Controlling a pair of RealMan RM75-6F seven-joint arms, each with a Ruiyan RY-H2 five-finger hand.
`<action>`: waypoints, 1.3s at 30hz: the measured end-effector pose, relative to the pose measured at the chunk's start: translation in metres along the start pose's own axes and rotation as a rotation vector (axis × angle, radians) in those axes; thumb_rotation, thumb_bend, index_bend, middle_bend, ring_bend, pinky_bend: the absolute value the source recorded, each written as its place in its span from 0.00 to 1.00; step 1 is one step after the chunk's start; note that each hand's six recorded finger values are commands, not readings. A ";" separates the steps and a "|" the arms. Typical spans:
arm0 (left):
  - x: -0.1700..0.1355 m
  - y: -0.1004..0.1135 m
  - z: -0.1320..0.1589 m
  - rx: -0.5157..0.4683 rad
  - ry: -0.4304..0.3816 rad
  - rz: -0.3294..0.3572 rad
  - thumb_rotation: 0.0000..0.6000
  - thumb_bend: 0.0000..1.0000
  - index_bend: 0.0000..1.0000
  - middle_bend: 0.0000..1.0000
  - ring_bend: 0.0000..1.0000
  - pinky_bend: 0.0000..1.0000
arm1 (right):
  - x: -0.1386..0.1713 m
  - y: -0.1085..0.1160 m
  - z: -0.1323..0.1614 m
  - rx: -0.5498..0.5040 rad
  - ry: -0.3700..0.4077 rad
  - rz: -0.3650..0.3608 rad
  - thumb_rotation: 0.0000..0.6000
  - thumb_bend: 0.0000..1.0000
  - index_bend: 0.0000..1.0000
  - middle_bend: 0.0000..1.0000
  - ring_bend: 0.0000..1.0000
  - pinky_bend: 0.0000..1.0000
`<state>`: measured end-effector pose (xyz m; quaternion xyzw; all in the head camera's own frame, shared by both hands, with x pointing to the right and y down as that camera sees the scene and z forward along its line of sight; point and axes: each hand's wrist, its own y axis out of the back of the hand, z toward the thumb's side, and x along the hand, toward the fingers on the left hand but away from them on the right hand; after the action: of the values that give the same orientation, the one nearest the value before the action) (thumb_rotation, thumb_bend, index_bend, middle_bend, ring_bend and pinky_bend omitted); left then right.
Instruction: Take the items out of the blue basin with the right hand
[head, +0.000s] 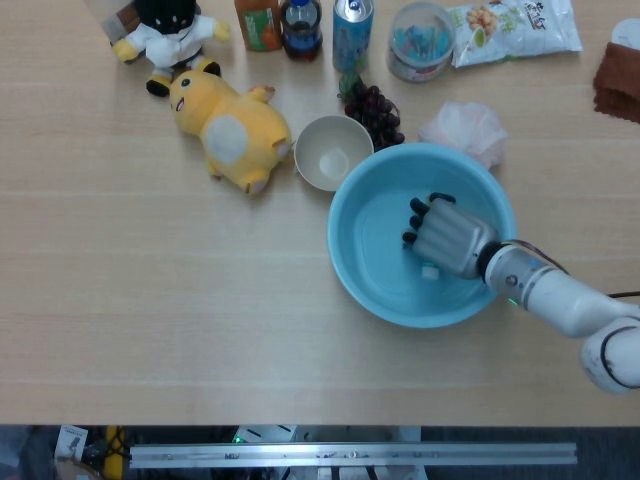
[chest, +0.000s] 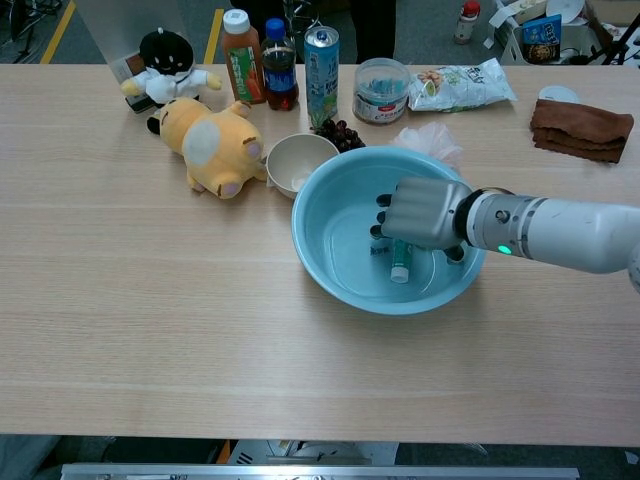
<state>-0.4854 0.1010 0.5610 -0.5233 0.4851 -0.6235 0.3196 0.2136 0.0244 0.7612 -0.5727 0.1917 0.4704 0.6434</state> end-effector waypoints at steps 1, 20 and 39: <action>0.000 0.000 0.000 0.000 0.001 0.001 1.00 0.37 0.26 0.26 0.25 0.26 | -0.001 -0.001 0.001 0.004 -0.002 -0.002 1.00 0.03 0.19 0.26 0.13 0.35; -0.003 0.002 -0.006 0.002 0.009 0.002 1.00 0.37 0.26 0.26 0.25 0.26 | -0.017 -0.002 0.009 0.010 -0.045 -0.067 1.00 0.04 0.19 0.26 0.13 0.35; -0.007 0.004 -0.014 0.001 0.033 0.018 1.00 0.37 0.26 0.26 0.25 0.26 | -0.043 0.024 0.022 -0.020 -0.066 -0.154 1.00 0.08 0.23 0.26 0.15 0.35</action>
<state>-0.4973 0.1099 0.5550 -0.5084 0.4947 -0.6293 0.3173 0.1668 0.0255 0.7873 -0.5764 0.1212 0.4401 0.6777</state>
